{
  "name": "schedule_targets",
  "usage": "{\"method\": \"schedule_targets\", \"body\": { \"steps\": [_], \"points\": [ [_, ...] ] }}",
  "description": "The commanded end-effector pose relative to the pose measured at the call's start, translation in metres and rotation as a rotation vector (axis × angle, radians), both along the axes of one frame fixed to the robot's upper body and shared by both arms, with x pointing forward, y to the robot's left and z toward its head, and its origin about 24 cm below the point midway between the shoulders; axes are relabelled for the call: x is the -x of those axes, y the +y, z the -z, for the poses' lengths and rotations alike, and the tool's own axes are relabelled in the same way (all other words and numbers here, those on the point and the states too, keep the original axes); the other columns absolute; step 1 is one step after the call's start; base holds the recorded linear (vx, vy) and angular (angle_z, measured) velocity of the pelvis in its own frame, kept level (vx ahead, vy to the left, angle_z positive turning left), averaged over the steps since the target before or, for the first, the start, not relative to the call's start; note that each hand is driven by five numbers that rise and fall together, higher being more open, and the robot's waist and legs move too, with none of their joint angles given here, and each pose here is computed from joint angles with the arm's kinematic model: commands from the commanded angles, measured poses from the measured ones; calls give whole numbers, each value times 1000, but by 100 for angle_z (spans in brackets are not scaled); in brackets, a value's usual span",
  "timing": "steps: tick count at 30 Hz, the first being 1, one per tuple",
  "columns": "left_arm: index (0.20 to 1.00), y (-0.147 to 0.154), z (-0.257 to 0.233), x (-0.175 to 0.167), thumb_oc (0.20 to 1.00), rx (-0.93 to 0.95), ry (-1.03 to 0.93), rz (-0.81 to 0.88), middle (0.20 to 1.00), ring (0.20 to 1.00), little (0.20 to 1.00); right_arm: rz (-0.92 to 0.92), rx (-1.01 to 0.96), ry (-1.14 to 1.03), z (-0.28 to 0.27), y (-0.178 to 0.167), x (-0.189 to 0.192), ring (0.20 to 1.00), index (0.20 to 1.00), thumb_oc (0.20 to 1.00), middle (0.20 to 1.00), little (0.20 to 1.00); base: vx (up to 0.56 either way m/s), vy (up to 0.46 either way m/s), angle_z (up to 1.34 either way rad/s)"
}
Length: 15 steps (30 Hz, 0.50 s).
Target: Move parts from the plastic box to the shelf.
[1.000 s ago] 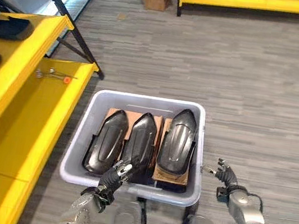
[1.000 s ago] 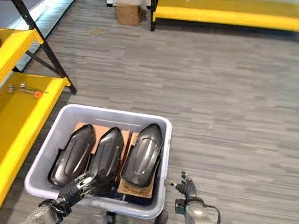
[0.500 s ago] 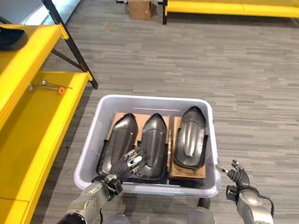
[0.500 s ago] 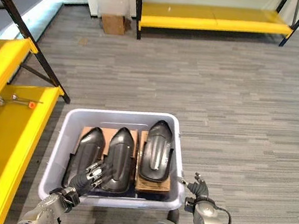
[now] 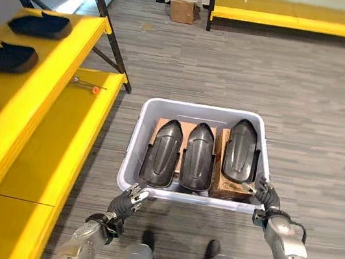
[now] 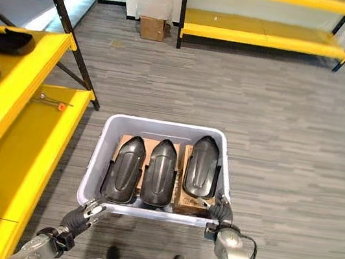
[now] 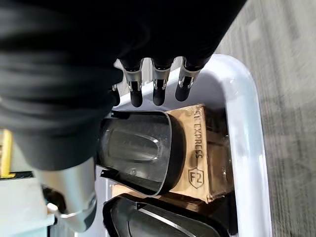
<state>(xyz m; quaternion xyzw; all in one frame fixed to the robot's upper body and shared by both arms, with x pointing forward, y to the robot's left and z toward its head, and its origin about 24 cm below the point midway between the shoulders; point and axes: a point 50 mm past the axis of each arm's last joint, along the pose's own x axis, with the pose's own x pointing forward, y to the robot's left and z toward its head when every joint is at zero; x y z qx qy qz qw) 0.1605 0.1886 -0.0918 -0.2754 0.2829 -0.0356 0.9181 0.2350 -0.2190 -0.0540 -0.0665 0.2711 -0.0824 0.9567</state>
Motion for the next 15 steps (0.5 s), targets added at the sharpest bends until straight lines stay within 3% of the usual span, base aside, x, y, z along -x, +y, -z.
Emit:
{"method": "schedule_targets", "body": {
  "steps": [1, 8, 15],
  "points": [
    [1000, -1, -20, -20, 1000, 33, -136, -2, 1000, 1000, 1000, 14, 51, -55, -13, -8, -8, 1000, 1000, 1000, 1000, 1000, 0, 0, 0],
    [1000, -9, -40, -38, 1000, 52, -230, 52, 1000, 1000, 1000, 66, 90, -131, -32, -21, -33, 1000, 1000, 1000, 1000, 1000, -29, 24, -1],
    [1000, -6, -125, -79, 1000, 30, -615, 47, 1000, 1000, 1000, 84, 175, -298, -89, -34, -77, 1000, 1000, 1000, 1000, 1000, -99, 39, 6]
  ]
}}
